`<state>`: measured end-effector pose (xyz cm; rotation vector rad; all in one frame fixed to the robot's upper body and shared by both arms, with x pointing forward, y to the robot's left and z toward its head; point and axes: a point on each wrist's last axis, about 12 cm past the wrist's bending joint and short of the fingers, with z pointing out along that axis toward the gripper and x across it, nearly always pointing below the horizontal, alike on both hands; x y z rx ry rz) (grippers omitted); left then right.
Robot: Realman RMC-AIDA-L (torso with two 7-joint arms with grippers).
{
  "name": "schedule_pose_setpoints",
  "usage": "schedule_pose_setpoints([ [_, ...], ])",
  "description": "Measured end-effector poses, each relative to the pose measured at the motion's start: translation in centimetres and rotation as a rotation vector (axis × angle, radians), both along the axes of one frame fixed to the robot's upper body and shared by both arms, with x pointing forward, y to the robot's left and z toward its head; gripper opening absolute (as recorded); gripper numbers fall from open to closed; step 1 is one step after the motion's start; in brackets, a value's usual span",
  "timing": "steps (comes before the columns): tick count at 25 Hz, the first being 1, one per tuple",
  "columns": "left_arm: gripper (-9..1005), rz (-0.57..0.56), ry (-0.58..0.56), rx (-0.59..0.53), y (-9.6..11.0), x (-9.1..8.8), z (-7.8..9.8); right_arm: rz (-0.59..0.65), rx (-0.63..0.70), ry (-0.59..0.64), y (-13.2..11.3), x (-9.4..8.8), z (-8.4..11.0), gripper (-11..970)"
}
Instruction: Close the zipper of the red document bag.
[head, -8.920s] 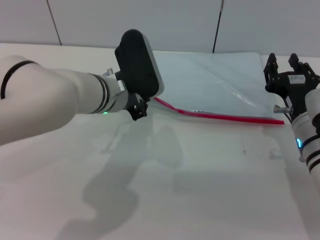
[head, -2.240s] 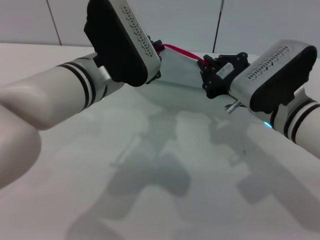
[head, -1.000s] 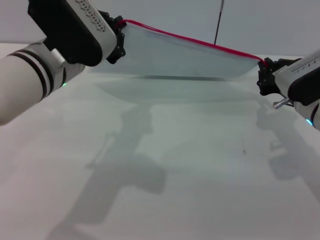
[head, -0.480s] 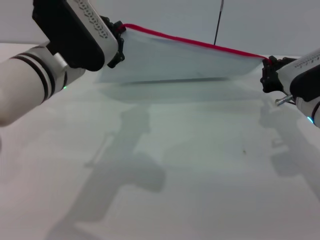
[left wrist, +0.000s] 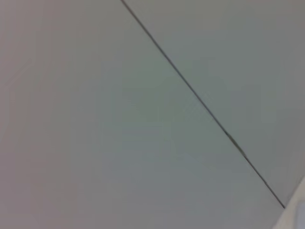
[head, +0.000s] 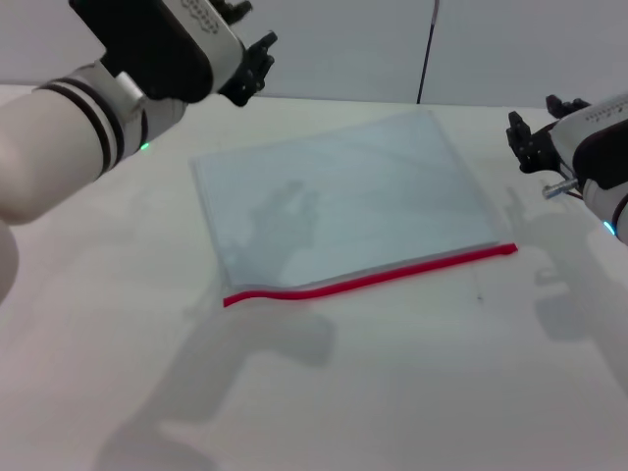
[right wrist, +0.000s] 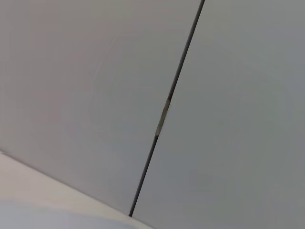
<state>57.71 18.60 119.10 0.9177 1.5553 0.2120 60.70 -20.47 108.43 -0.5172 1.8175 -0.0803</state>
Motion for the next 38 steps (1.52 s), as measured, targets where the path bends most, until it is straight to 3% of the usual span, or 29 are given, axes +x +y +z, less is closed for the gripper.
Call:
schedule_pose_setpoints([
  [4,331,0.032,0.004,-0.069,0.5,0.3,-0.1,-0.022,0.008,-0.022,0.0,-0.2,0.2,401],
  [7,580,0.058,-0.008,-0.124,1.1,0.5,-0.2,-0.042,0.013,-0.058,0.1,-0.5,0.7,465],
  [11,663,0.077,-0.045,-0.182,1.7,0.6,-0.9,-0.041,0.025,-0.073,0.7,-0.7,0.9,485],
  [18,809,0.094,-0.121,-0.272,2.5,-0.7,-2.4,-0.089,0.055,-0.165,2.1,-2.0,1.2,480],
  [23,891,0.105,-0.197,-0.345,2.9,-1.6,-3.6,-0.133,0.075,-0.243,2.6,-3.3,0.8,479],
  [28,891,0.111,-0.225,-0.367,3.1,-2.1,-5.3,-0.139,0.143,-0.294,2.8,-4.2,0.2,479],
  [38,891,0.147,-0.258,-0.465,3.2,-2.6,-6.6,-0.141,0.231,-0.360,2.7,-5.3,-0.6,479],
])
